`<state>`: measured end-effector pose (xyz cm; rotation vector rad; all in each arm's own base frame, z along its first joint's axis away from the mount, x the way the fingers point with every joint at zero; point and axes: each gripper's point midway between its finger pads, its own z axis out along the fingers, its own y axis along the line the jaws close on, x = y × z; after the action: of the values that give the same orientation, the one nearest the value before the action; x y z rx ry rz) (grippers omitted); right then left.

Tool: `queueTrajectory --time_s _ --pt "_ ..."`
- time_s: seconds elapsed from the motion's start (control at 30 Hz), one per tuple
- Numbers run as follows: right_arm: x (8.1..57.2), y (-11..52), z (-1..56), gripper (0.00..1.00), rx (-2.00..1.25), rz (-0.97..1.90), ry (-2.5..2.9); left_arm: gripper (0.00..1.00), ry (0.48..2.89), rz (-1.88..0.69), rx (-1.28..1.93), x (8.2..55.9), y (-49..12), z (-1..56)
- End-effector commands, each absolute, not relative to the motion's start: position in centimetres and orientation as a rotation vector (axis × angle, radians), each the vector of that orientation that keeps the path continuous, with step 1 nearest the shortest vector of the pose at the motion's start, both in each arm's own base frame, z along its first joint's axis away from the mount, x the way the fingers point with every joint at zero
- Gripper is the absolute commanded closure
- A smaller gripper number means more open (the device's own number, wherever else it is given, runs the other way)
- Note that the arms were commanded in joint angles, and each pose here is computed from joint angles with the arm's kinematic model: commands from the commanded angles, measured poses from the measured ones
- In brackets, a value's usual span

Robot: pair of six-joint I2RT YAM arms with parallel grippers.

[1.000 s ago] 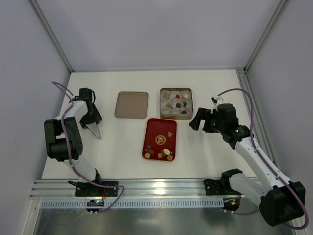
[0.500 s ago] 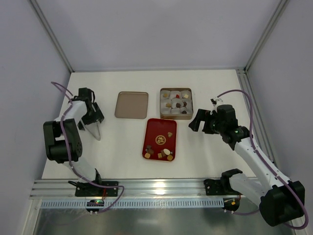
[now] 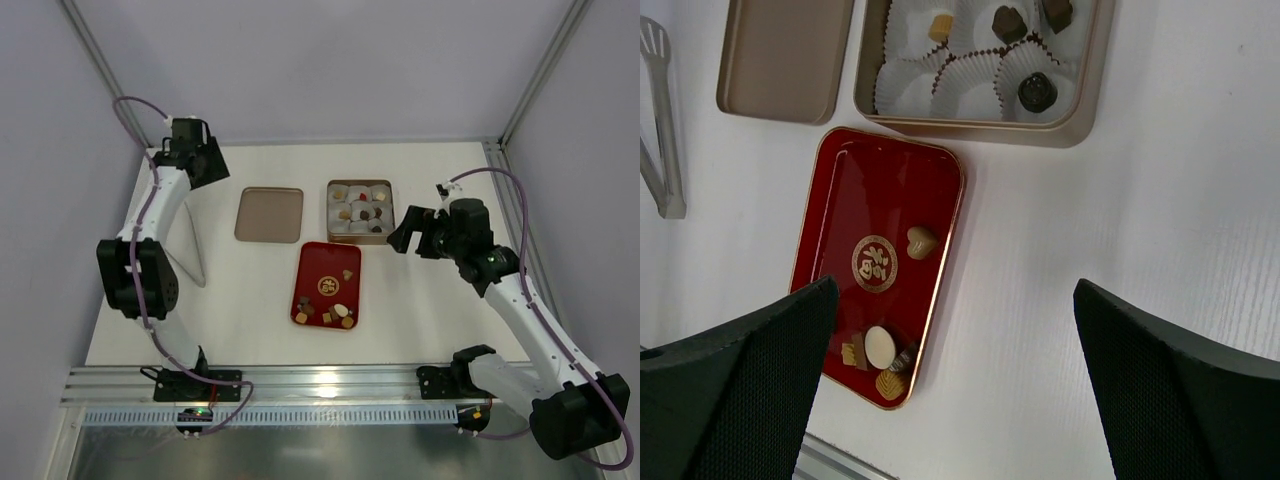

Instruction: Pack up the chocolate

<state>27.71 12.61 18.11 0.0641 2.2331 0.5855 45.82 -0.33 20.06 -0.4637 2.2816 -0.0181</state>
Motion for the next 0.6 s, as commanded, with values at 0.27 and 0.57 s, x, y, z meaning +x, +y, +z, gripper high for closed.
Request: queueTrajectory --time_s 0.27,0.57 --pt "31.0 14.0 22.7 0.00 0.031 0.641 2.147 0.49 2.525 -0.211 -0.267 50.7 -4.2 9.8" --pt "32.3 14.9 21.9 0.00 0.031 0.677 2.160 0.53 2.617 -0.265 -0.211 50.0 -5.1 5.8"
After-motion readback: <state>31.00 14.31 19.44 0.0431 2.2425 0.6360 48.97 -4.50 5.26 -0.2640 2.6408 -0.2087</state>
